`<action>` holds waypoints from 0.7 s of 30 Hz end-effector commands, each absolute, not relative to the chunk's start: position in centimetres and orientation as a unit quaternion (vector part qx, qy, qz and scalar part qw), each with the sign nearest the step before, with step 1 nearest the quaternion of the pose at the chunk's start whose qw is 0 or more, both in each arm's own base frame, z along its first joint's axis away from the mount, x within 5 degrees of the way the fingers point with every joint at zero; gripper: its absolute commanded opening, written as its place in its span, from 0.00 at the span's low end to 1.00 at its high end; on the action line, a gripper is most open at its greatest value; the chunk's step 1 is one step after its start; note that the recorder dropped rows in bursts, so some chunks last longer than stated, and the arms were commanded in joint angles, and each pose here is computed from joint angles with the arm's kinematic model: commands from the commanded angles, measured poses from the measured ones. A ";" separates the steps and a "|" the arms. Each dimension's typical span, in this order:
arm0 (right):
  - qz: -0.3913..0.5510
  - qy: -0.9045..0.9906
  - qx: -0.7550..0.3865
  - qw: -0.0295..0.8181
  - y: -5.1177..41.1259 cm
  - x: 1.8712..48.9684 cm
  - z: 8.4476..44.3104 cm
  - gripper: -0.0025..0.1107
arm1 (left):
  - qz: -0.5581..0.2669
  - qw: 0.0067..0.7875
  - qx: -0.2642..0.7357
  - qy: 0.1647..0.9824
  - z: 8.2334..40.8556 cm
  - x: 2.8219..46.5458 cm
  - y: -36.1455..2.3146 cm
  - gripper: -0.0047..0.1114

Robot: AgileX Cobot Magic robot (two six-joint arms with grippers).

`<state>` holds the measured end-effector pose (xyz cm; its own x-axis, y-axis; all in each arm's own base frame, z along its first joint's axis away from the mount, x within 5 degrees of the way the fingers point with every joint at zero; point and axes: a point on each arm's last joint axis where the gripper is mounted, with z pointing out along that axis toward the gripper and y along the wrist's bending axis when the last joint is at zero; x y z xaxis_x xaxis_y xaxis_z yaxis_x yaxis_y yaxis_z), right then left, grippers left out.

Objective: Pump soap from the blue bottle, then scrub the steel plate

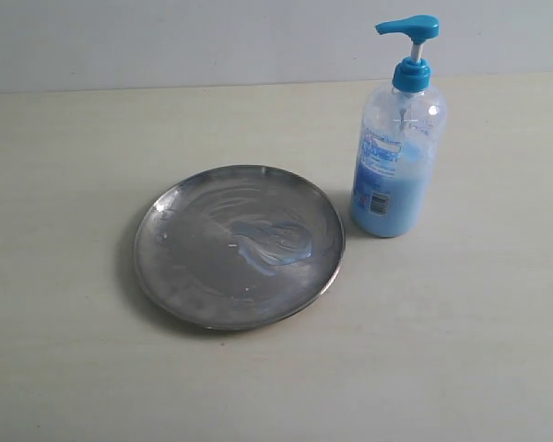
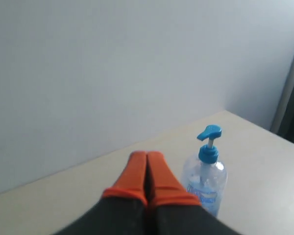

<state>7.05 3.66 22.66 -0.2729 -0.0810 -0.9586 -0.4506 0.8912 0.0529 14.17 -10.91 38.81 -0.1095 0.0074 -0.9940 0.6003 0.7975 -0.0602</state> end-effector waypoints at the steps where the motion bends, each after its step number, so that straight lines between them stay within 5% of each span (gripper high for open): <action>1: 0.162 0.781 -0.169 0.579 3.7 7.1 22.6 0.02 | -0.250 0.671 0.202 0.669 40.6 11.9 -9.1 0.05; 8: 0.162 0.781 -0.169 0.579 3.7 7.1 22.6 0.02 | -0.262 0.706 0.190 0.630 40.7 9.0 -6.8 0.05; 21: 0.164 0.781 -0.168 0.578 3.7 7.1 22.6 0.02 | -0.256 0.691 0.195 0.648 33.7 6.1 -4.6 0.05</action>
<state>7.05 3.66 22.66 -0.2748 -0.0777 -0.9584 -0.4503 0.8910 0.0569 6.56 -4.97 34.62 0.0292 -0.1001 -0.9945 0.6077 0.7918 -0.0619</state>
